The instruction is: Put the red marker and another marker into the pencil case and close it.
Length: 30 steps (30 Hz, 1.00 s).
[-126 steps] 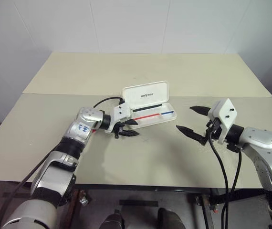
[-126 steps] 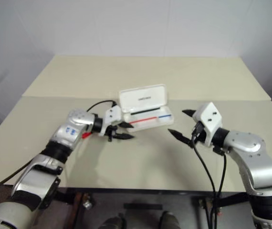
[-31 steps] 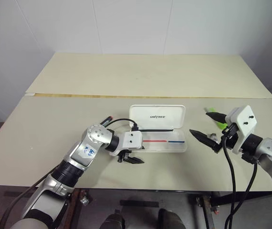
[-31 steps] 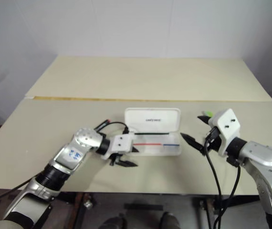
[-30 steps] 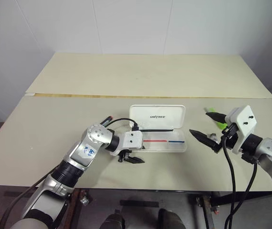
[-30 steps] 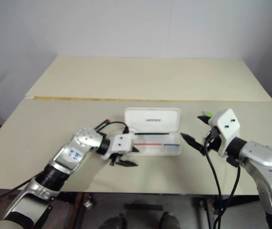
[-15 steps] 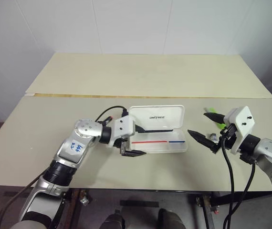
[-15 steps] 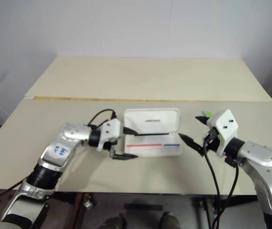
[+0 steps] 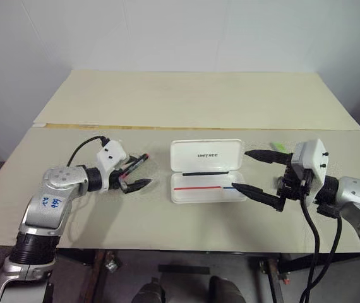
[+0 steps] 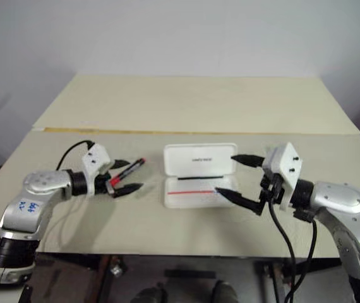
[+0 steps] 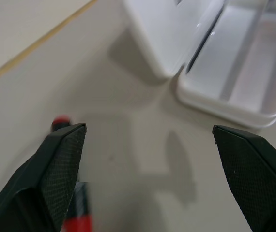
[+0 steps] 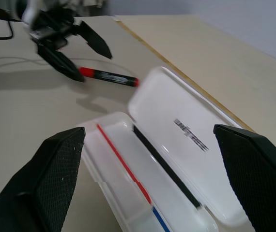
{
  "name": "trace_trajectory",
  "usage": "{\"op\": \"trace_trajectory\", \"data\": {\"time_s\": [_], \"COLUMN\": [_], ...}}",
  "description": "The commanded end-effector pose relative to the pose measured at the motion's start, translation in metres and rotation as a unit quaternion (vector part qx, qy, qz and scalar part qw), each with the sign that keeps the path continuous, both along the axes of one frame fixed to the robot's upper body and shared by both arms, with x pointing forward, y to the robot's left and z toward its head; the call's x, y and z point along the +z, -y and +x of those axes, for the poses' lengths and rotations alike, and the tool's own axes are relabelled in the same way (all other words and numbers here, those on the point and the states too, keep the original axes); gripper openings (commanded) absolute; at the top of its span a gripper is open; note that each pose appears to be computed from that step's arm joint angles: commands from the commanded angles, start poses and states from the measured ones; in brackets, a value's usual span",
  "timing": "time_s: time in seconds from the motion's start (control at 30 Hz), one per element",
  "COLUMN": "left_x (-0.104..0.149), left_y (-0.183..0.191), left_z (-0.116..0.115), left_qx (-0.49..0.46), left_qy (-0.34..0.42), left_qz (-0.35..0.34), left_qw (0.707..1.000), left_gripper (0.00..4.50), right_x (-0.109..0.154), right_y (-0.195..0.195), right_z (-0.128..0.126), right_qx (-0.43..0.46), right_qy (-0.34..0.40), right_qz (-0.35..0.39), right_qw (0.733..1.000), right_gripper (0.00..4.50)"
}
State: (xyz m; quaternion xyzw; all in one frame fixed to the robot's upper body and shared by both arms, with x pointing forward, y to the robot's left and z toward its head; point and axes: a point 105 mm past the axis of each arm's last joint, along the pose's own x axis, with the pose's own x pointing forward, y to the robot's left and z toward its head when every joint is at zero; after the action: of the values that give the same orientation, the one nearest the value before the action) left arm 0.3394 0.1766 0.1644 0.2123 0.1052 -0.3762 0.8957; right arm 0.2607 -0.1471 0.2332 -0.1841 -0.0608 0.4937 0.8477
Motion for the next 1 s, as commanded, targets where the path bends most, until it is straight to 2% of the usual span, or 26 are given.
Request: {"op": "trace_trajectory", "data": {"time_s": [0.03,0.33,0.67,0.77,1.0], "left_x": [0.006,-0.017,-0.044,-0.047,-0.05], "left_y": [-0.013,-0.019,-0.007,-0.01,-0.01], "left_z": [0.008,0.036,0.047,0.046,0.044], "left_qx": [0.05,0.109,0.081,0.088,0.083], "left_qy": [0.015,-0.019,-0.072,-0.09,-0.096], "left_qz": [0.019,0.049,0.055,0.054,0.051], "left_qw": [0.998,0.993,0.993,0.991,0.991], "left_gripper": [4.44,4.44,4.44,3.83,1.53], "right_x": [0.017,0.026,0.025,0.026,0.027], "right_y": [-0.008,-0.001,0.001,0.003,0.006], "right_z": [-0.009,-0.001,-0.004,-0.006,-0.007], "right_qx": [0.04,0.027,-0.003,-0.012,-0.025], "right_qy": [0.025,0.031,0.029,0.029,0.029], "right_qz": [-0.016,-0.035,-0.028,-0.028,-0.027], "right_qw": [0.999,0.999,0.999,0.999,0.999], "right_gripper": [4.5,4.5,4.5,4.5,4.5]}}
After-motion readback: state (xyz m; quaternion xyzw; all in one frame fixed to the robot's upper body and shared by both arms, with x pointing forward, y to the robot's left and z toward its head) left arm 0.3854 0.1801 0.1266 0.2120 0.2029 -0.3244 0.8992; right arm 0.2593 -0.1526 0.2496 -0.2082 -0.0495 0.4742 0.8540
